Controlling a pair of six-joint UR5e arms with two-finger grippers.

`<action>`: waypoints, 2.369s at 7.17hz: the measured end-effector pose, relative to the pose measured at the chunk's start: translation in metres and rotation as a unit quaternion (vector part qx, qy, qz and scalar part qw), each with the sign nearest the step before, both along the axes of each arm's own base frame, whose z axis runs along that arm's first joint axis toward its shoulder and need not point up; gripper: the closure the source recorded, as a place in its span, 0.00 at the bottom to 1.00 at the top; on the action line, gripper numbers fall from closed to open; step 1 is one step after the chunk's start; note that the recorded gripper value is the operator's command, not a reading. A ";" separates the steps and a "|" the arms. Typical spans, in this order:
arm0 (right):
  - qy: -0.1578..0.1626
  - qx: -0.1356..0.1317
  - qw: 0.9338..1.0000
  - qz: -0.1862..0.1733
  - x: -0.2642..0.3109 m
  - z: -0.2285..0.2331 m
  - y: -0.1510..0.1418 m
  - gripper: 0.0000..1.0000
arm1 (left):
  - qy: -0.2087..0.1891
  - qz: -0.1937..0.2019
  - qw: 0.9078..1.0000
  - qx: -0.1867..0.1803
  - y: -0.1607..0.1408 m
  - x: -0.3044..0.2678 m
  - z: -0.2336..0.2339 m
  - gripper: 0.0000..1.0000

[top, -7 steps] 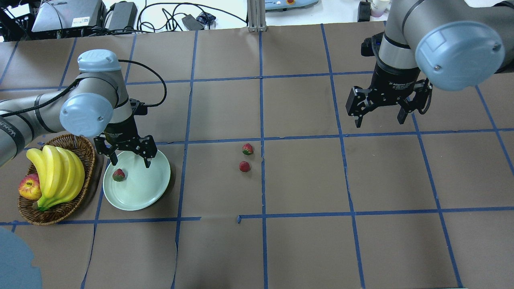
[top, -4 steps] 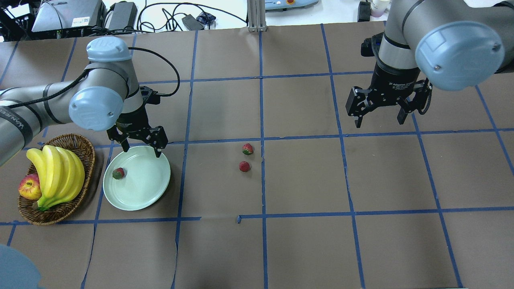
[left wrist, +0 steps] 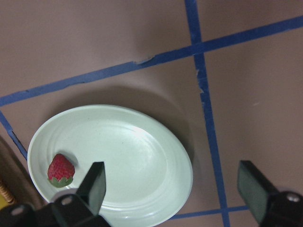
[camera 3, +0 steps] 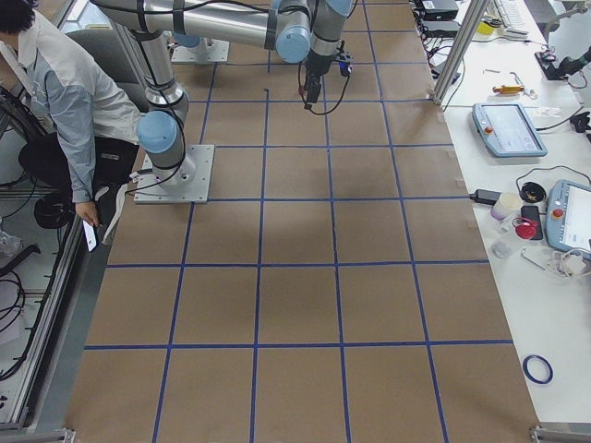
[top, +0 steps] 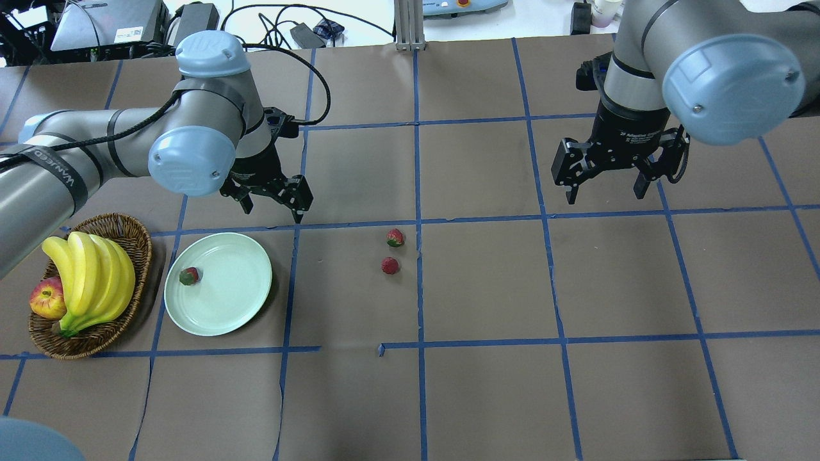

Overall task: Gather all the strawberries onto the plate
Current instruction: 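Raise the open left gripper up from the plate, then move the left gripper over the two remaining strawberries, then lower the left gripper and grasp the strawberry farther from the robot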

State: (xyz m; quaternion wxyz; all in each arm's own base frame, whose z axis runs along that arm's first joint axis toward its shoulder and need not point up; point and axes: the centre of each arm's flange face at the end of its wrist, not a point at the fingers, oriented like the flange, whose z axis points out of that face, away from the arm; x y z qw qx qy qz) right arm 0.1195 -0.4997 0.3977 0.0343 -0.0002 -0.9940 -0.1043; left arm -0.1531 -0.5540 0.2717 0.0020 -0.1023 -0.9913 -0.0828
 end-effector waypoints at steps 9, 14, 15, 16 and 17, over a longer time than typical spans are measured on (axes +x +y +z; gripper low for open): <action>0.002 0.001 1.000 -0.001 0.000 -0.001 0.000 0.00 | 0.096 0.087 0.992 0.001 0.001 -0.122 -0.076 0.17; 0.000 0.007 1.000 0.004 0.000 -0.005 0.002 0.00 | 0.085 0.100 0.991 0.020 0.008 -0.138 -0.096 1.00; 0.000 0.007 1.000 0.005 0.000 -0.005 0.002 0.00 | 0.085 0.100 0.991 0.020 0.008 -0.138 -0.096 1.00; 0.000 0.007 1.000 0.006 0.000 -0.005 0.002 0.00 | 0.085 0.099 0.991 0.019 0.008 -0.138 -0.096 1.00; 0.000 0.007 1.000 0.006 0.000 -0.005 0.002 0.00 | 0.085 0.097 0.992 0.016 0.007 -0.138 -0.093 1.00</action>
